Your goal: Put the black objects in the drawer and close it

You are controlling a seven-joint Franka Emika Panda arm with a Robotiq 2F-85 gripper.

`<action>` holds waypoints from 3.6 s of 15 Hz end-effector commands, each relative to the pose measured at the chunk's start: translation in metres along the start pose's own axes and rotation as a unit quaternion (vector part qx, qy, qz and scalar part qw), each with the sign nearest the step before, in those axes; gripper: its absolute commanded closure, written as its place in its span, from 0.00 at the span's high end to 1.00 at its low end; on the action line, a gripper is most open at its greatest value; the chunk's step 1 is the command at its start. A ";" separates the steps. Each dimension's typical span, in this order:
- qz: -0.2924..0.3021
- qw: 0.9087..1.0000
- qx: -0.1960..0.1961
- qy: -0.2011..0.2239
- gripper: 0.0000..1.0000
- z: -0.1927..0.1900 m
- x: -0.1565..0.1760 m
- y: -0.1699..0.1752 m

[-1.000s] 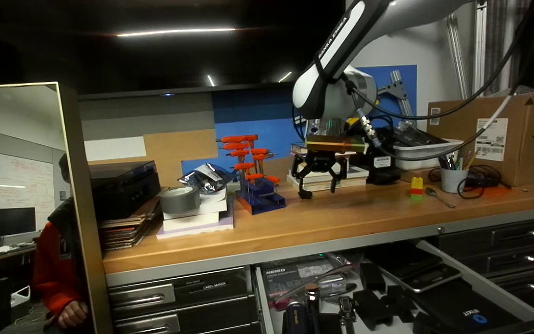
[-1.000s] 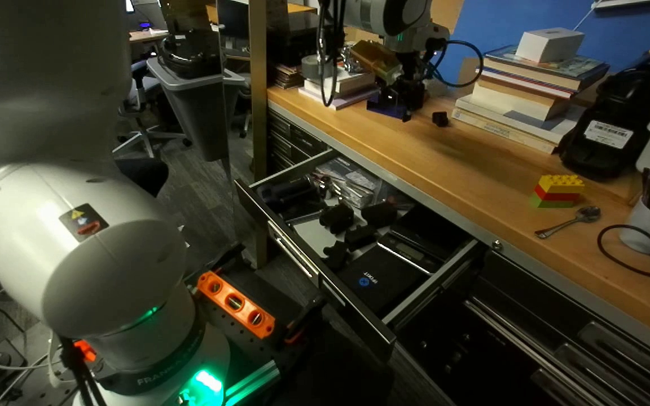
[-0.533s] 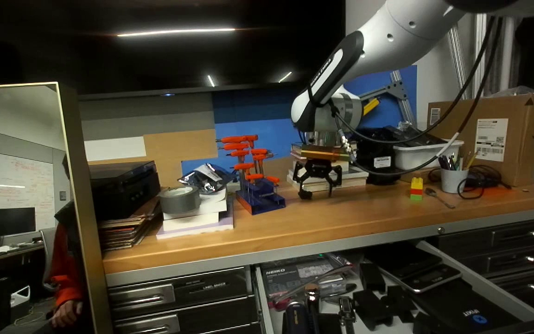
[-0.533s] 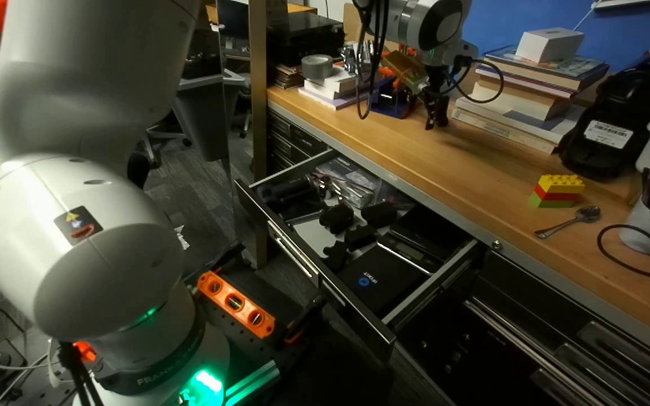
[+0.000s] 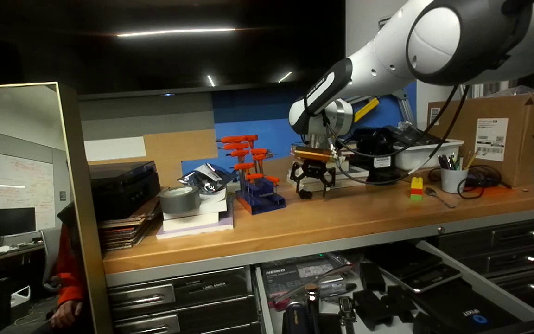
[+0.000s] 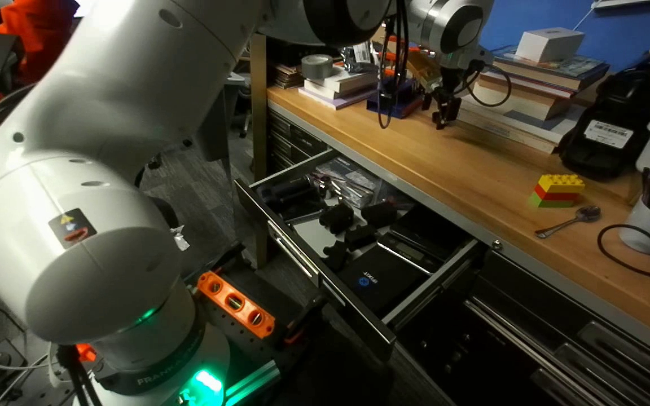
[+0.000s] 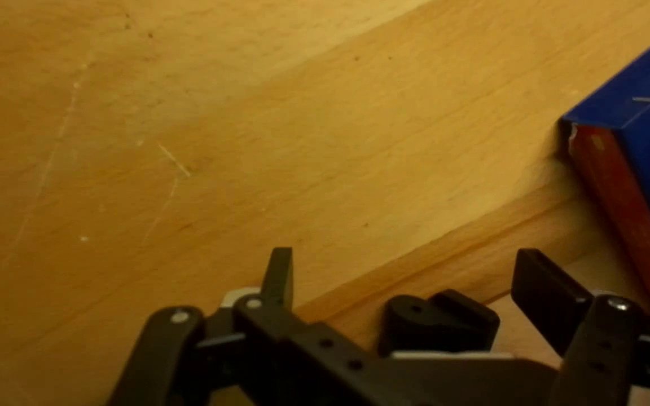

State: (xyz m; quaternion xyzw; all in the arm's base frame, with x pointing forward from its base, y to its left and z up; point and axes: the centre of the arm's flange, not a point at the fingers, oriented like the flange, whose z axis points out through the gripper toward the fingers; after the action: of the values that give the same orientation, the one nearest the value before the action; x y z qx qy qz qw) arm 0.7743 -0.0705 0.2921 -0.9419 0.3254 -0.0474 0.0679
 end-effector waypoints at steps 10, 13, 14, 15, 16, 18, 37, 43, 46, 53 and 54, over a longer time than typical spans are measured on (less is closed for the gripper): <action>0.069 0.997 0.006 0.018 1.00 0.023 0.072 -0.047; 0.067 0.997 -0.003 0.028 1.00 0.029 0.073 -0.049; 0.073 0.997 -0.003 0.030 0.99 0.029 0.074 -0.049; 0.072 0.997 -0.006 0.032 0.74 0.030 0.075 -0.048; 0.073 0.997 -0.007 0.031 0.74 0.031 0.075 -0.048; 0.074 0.997 -0.014 0.033 0.60 0.031 0.077 -0.046; 0.010 0.996 -0.066 -0.056 0.16 -0.002 0.021 0.055; -0.053 0.986 -0.057 -0.151 0.16 -0.015 -0.017 0.102; -0.073 0.981 -0.051 -0.174 0.16 -0.014 -0.027 0.111; -0.102 0.974 -0.053 -0.195 0.16 -0.012 -0.067 0.112; -0.101 0.976 -0.050 -0.184 0.16 -0.015 -0.072 0.112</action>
State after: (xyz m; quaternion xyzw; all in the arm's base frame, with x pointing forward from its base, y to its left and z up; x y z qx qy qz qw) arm 0.7186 -0.1369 0.2732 -0.9605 0.2179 0.1579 0.0705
